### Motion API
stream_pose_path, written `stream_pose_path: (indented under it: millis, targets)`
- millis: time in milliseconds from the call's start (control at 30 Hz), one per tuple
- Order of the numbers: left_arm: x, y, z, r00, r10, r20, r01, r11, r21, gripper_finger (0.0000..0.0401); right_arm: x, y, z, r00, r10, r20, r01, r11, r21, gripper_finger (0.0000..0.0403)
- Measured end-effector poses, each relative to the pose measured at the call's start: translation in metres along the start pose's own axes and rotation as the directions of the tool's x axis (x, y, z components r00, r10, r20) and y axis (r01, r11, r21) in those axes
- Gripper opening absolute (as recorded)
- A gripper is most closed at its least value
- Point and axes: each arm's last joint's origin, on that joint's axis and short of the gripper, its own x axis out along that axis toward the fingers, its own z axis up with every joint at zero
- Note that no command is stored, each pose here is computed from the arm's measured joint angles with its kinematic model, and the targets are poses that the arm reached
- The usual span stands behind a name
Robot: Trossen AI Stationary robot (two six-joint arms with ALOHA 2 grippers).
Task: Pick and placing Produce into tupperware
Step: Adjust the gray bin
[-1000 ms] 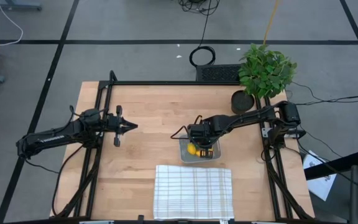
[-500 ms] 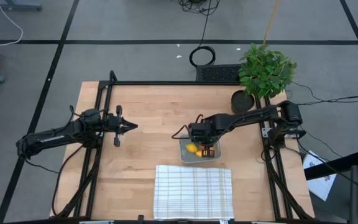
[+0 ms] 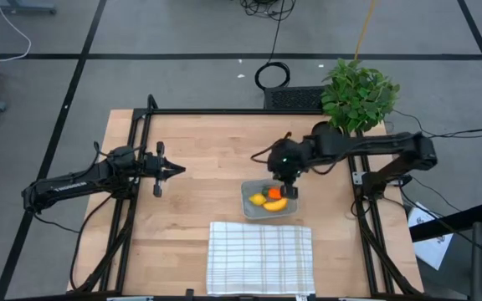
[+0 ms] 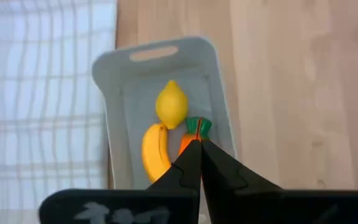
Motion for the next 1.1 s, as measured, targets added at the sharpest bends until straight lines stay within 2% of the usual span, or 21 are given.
stream_pose_path:
  millis: [267, 567, 667, 767, 900, 1100]
  targets:
    - [0.0, 0.0, 0.0, 1.0, 0.0, 0.0, 0.0, 1.0, 0.0, 0.0026, -0.033, -0.005, -0.002, 0.991, -0.008, 0.13, 0.008, 1.0, 0.004, 0.0]
    - [0.0, 0.0, 0.0, 1.0, 0.0, -0.001, 0.0, 1.0, 0.002, 0.0026, -0.066, -0.002, -0.005, 0.959, -0.002, 0.284, 0.006, 1.0, -0.012, 0.0]
    - [0.0, 0.0, 0.0, 1.0, 0.005, -0.003, -0.005, 1.0, 0.002, 0.0026, -0.076, -0.002, -0.009, 0.946, -0.032, 0.323, 0.033, 0.999, 0.001, 0.0]
    - [0.0, 0.0, 0.0, 1.0, 0.017, -0.007, -0.017, 1.0, 0.002, 0.0026, -0.083, -0.003, -0.019, 0.937, -0.083, 0.339, 0.082, 0.996, 0.019, 0.0]
    - [0.0, 0.001, -0.001, 1.0, 0.025, -0.012, -0.025, 1.0, 0.001, 0.0026, -0.093, -0.006, -0.037, 0.918, -0.089, 0.386, 0.085, 0.996, 0.027, 0.0]
    - [0.0, 0.001, -0.001, 1.0, 0.024, -0.012, -0.024, 1.0, 0.001, 0.0026, -0.105, -0.005, -0.071, 0.839, -0.077, 0.539, 0.079, 0.997, 0.019, 0.0]
